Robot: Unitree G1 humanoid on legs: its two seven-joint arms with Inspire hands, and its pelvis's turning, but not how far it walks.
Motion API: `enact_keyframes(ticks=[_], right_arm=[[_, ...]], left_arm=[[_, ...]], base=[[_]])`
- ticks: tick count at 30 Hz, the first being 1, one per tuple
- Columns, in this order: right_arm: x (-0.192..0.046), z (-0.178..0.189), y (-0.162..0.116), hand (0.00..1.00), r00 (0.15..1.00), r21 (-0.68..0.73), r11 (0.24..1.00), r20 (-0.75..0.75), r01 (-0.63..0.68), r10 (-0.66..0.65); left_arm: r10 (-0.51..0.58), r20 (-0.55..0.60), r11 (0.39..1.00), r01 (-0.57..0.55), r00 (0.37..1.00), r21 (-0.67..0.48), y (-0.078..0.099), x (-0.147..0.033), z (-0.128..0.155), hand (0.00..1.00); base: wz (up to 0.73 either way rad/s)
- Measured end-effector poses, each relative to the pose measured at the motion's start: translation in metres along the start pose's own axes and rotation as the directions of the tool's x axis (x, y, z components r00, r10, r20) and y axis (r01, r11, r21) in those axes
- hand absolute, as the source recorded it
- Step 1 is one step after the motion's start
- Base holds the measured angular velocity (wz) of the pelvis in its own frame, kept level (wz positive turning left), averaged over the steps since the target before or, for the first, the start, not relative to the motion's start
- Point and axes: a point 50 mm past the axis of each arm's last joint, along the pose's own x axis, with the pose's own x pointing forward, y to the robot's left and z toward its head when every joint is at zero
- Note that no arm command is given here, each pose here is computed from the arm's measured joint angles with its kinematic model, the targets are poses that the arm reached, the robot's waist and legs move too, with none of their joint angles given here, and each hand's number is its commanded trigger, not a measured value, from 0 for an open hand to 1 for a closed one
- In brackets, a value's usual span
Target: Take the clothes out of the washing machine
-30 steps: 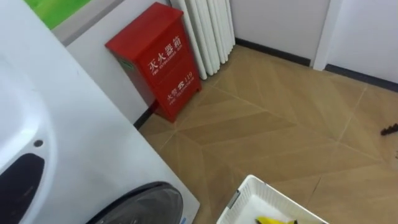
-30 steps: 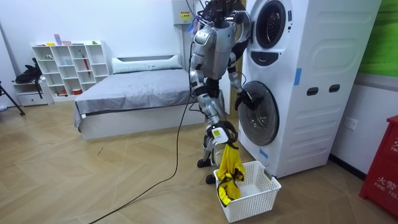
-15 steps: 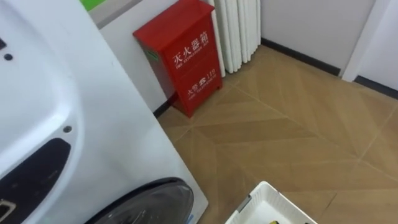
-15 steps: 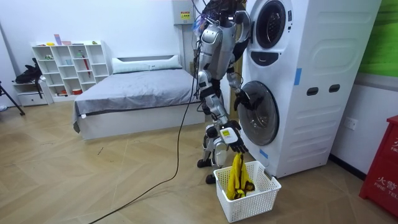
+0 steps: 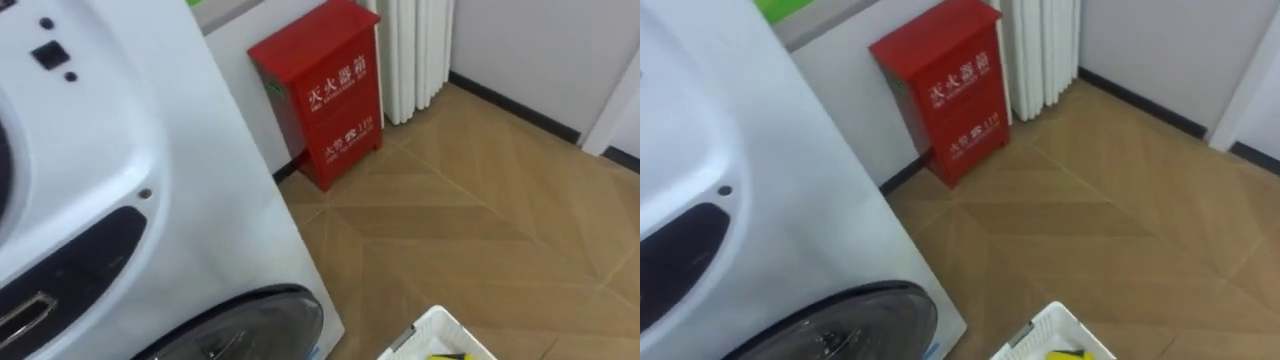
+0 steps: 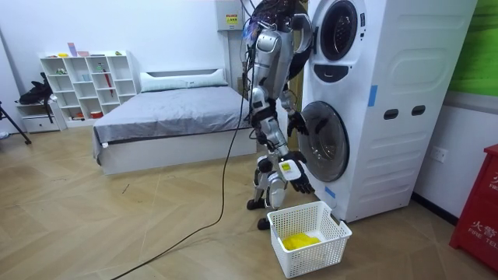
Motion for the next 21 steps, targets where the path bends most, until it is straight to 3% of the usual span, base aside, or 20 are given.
enact_keyframes(ticks=[5,10,15,21], right_arm=[[-0.016,-0.042,-0.031,0.00,0.975,0.129,0.977,-0.163,0.171,-0.149],[-0.033,-0.075,-0.052,0.00,0.916,0.300,0.891,-0.320,0.340,-0.242],[-0.045,-0.097,-0.051,0.00,0.881,0.340,0.859,-0.413,0.384,-0.230],[-0.054,-0.119,-0.027,0.00,0.849,0.376,0.848,-0.506,0.375,-0.152]], left_arm=[[0.011,-0.068,0.999,-0.013,0.998,-0.035,-0.001,-0.008,-0.021,0.00],[0.079,-0.132,0.991,-0.093,0.988,-0.097,0.010,-0.012,-0.036,0.00],[0.108,-0.184,0.987,-0.128,0.977,-0.098,0.018,-0.011,-0.041,0.00],[0.158,-0.265,0.971,-0.198,0.951,-0.133,0.027,-0.016,-0.058,0.00]], base=[[0.38],[0.39],[0.29],[0.13]])
